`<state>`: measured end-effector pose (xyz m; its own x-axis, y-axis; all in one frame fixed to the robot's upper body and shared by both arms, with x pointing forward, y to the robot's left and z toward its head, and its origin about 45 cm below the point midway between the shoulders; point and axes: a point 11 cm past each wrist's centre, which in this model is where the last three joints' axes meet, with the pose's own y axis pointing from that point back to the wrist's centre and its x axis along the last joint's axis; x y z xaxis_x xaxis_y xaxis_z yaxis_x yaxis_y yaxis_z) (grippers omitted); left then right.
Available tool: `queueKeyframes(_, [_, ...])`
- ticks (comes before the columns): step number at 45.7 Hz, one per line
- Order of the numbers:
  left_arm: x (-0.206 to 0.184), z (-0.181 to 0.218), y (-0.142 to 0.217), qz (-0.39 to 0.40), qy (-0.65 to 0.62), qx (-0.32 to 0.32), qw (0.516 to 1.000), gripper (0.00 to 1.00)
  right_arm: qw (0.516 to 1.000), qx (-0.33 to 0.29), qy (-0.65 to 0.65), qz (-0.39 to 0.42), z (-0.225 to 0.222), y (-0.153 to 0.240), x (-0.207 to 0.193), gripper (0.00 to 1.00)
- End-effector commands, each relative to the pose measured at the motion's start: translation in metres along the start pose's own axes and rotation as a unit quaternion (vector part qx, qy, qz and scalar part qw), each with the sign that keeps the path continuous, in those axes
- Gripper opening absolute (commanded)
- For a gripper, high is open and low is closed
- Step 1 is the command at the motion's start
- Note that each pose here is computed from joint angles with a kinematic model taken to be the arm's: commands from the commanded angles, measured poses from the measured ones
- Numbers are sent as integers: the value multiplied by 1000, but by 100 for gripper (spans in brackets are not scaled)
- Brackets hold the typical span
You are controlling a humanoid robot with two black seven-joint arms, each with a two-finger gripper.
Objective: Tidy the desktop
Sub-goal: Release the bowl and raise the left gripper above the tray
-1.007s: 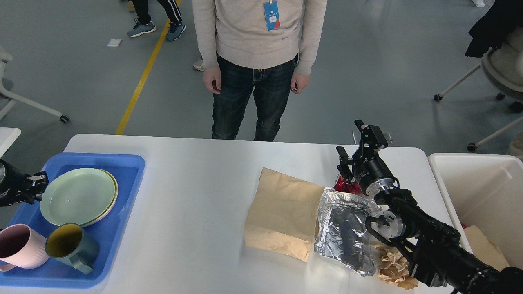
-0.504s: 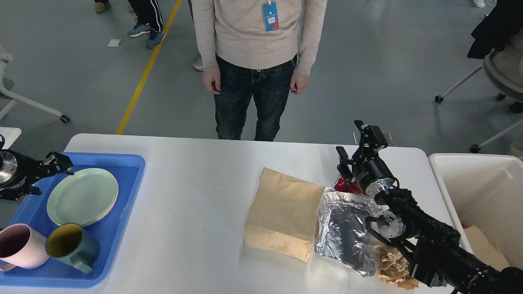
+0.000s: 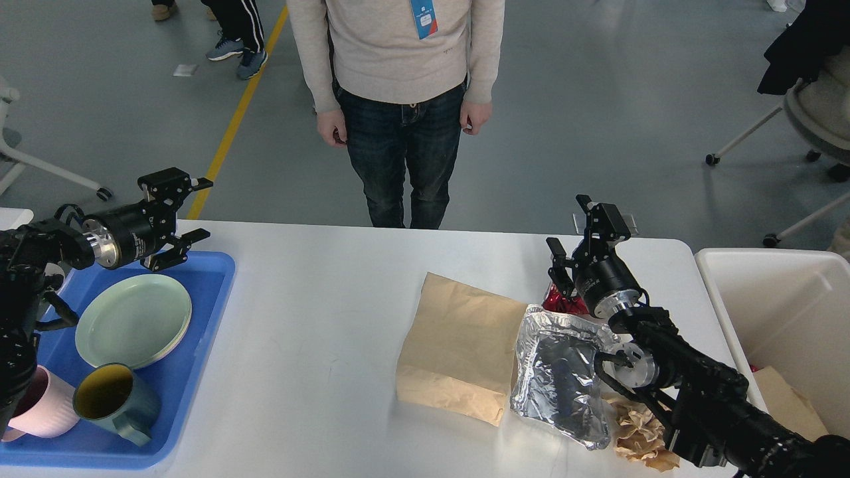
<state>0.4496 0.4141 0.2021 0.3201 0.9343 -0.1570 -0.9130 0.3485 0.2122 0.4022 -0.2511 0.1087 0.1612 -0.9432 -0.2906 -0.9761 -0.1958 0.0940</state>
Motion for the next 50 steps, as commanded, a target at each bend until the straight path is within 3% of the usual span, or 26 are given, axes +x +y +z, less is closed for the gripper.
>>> queueKeyframes(1, [3,-15,6,46,136,-101,984,96,1000,0,0,0,0,0,0,100])
queueKeyframes(22, [4,-6,-24,226,234,-168,931,96,1000,0,0,0,0,0,0,100])
queueKeyframes(34, [-8,4,-36,220,231,-182,930,96,1000,0,0,-1,0,0,0,100])
queueKeyframes(50, [-16,57,-49,193,217,-227,929,96,1000,0,0,0,0,0,0,100])
